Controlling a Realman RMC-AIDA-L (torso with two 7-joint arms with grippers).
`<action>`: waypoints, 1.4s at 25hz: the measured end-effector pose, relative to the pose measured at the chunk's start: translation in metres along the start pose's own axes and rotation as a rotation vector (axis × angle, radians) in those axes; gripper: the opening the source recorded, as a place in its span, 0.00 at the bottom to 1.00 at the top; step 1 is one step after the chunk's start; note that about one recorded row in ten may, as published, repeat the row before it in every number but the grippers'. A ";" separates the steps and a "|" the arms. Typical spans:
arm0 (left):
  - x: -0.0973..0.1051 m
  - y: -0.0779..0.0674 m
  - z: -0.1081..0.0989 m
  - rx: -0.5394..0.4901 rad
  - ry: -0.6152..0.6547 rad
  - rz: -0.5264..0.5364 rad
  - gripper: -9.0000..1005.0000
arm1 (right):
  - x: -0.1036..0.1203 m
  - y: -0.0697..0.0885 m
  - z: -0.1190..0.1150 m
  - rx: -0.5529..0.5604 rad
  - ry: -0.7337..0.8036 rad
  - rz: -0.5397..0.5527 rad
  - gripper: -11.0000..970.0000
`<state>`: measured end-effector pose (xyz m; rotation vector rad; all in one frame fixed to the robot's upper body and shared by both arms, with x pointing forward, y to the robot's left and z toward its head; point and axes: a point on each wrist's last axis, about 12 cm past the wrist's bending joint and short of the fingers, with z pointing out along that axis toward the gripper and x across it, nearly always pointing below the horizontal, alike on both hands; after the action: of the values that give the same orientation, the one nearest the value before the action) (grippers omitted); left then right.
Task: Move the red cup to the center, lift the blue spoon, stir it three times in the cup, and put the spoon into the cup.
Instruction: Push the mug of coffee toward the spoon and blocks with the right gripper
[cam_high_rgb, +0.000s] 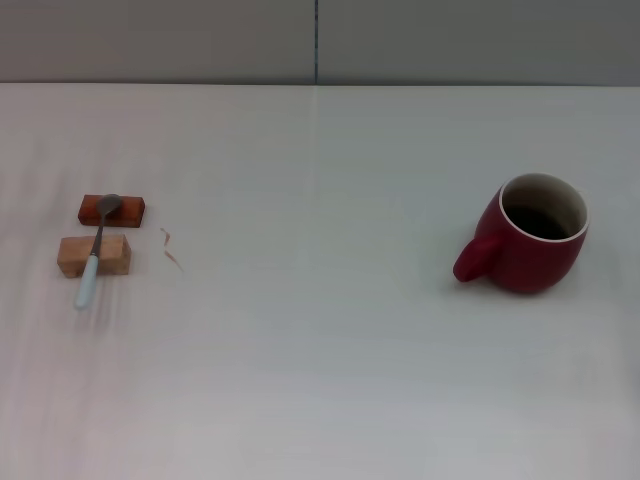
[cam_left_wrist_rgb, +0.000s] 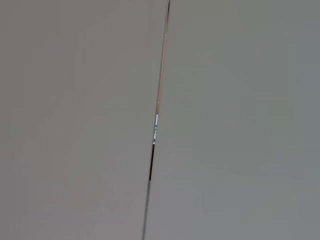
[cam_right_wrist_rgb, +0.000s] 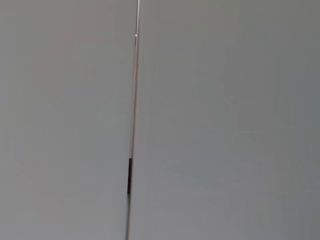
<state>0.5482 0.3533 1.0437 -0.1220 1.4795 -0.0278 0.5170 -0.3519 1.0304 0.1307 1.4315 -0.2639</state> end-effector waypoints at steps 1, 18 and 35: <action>0.000 0.000 0.000 0.000 0.000 0.000 0.84 | 0.000 0.000 0.000 0.000 0.000 0.000 0.71; 0.000 0.001 0.000 -0.001 0.001 0.000 0.84 | 0.000 0.000 -0.001 0.001 0.001 0.000 0.65; 0.001 0.001 -0.002 -0.005 0.003 -0.004 0.84 | 0.003 -0.003 -0.005 0.002 0.012 -0.008 0.26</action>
<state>0.5467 0.3540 1.0425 -0.1292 1.4824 -0.0281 0.5122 -0.3538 1.0272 0.1283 1.4438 -0.2714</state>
